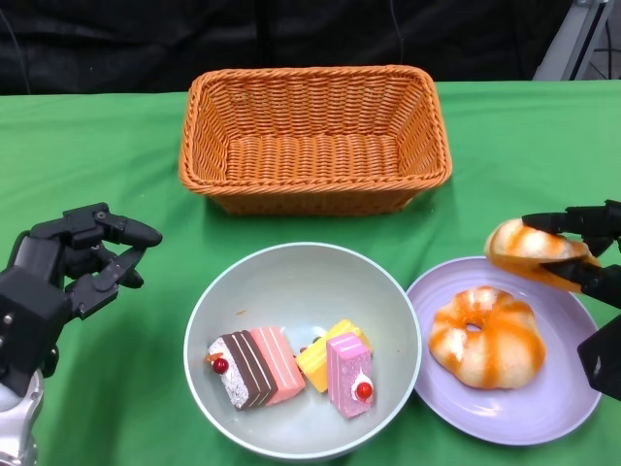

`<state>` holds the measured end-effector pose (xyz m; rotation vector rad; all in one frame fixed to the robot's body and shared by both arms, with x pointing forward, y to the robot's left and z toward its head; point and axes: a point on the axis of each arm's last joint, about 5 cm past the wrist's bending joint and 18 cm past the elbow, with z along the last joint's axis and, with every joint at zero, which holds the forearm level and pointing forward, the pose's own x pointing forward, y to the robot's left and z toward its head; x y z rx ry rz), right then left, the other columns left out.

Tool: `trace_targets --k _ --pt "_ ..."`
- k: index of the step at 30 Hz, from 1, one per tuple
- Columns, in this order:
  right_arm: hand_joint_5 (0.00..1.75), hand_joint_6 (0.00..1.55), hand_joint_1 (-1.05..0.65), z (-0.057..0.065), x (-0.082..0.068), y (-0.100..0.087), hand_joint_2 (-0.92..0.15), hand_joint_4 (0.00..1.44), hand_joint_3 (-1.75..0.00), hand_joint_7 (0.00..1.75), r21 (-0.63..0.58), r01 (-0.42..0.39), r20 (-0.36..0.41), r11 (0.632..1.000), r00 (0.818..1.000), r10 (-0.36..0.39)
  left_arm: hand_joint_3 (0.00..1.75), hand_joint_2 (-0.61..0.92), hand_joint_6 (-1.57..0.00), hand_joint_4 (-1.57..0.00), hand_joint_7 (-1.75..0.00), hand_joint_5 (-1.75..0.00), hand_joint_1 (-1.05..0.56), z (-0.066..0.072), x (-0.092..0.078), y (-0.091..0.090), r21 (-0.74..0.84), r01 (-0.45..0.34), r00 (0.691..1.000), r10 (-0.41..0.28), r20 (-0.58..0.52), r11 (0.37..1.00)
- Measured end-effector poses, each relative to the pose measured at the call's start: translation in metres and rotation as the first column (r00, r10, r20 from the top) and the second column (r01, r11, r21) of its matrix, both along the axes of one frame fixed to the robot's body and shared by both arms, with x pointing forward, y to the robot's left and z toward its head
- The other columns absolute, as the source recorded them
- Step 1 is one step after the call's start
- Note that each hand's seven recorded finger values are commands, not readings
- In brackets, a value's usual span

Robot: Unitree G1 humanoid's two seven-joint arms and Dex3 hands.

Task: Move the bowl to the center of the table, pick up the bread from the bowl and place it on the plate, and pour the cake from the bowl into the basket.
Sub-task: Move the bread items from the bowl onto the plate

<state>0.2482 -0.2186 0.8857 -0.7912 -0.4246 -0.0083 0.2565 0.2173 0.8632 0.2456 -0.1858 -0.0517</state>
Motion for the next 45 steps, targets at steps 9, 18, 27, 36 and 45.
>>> trace_targets --k 9,18,27,36,45 --pt "1.40 1.20 0.04 -0.007 0.000 0.001 -0.83 0.86 0.00 0.02 -0.032 0.030 -0.097 0.999 0.995 -0.033 0.29 0.92 -0.95 -0.83 -0.73 -1.31 -0.17 0.000 0.000 0.002 0.005 -0.004 1.000 0.004 0.001 1.000" --pt "1.39 1.18 0.01 -0.012 0.000 0.003 -0.86 0.80 -0.01 0.00 -0.052 0.033 -0.167 0.998 0.985 -0.041 0.28 0.92 -0.95 -0.85 -0.73 -1.30 -0.17 0.001 0.000 0.002 0.003 -0.006 1.000 0.006 0.002 1.000" --pt "1.26 1.15 0.02 -0.005 0.003 0.009 -0.85 0.84 0.00 0.00 -0.105 0.046 -0.205 0.993 0.977 -0.067 0.29 0.92 -0.96 -0.85 -0.72 -1.27 -0.16 0.001 0.000 0.003 0.000 -0.009 1.000 0.009 0.003 1.000" --pt "1.37 1.16 0.00 -0.005 0.002 0.010 -0.86 0.83 0.00 0.01 -0.108 0.079 -0.185 0.991 0.978 -0.098 0.29 0.92 -0.96 -0.84 -0.71 -1.26 -0.16 0.001 0.000 0.003 -0.001 -0.011 1.000 0.011 0.004 1.000" --pt "1.28 1.17 -0.01 -0.008 0.001 0.009 -0.85 0.85 0.00 0.01 -0.101 0.144 -0.119 0.984 0.981 -0.156 0.29 0.92 -0.96 -0.85 -0.71 -1.27 -0.16 0.001 0.000 0.003 0.004 -0.010 1.000 0.010 0.004 1.000"
